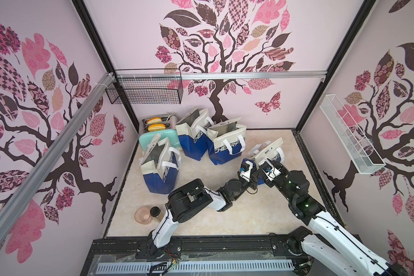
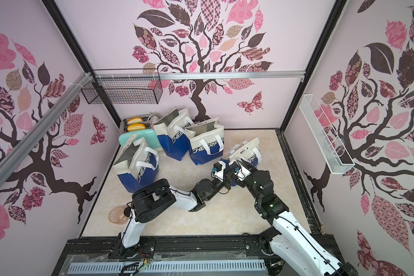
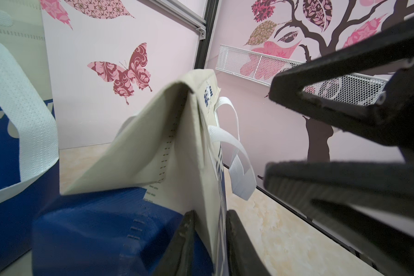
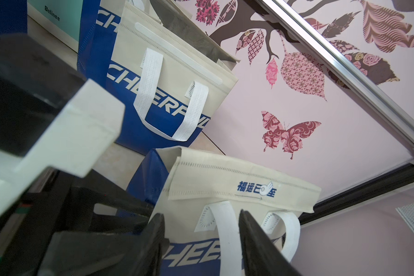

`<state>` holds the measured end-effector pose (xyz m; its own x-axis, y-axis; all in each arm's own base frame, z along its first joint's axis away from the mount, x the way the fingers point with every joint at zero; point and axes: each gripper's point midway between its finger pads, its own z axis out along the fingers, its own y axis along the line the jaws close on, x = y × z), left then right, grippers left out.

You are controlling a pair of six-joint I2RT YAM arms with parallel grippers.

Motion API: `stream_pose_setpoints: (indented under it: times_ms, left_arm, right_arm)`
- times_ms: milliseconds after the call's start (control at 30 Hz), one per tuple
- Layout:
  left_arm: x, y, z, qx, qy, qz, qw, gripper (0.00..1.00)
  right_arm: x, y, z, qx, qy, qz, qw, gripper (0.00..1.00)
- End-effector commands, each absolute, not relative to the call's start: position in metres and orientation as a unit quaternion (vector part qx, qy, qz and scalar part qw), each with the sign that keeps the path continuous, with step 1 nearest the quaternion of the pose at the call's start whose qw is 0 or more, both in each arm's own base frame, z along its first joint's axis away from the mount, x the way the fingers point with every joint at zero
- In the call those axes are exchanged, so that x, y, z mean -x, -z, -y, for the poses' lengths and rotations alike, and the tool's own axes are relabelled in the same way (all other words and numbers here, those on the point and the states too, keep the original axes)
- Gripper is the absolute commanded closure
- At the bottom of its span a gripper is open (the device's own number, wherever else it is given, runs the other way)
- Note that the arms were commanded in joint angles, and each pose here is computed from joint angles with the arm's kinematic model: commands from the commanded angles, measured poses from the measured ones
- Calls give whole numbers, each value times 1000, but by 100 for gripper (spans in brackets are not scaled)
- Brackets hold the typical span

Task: Open the takeout bag
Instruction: Open the takeout bag at the center of the board.

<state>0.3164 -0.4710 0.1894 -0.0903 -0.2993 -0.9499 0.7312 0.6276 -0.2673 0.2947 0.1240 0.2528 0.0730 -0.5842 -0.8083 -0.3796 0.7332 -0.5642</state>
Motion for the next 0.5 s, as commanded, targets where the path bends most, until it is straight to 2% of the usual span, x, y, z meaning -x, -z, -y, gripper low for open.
stream_pose_setpoints:
  times_ms: [0,167,467]
  left_arm:
    - [-316,-200,473,-166,401,-611,663,74]
    - [-316,-201,474,-168,401,-608,664,75]
    - [-316,-201,479,-168,404,-606,664,92]
  right_arm:
    - [-295,-275,-127,348,73,-662,660,47]
    - [-295,-276,-127,346,74,-661,662,47]
    - [-298,-279,-125,345,83,-665,658,47]
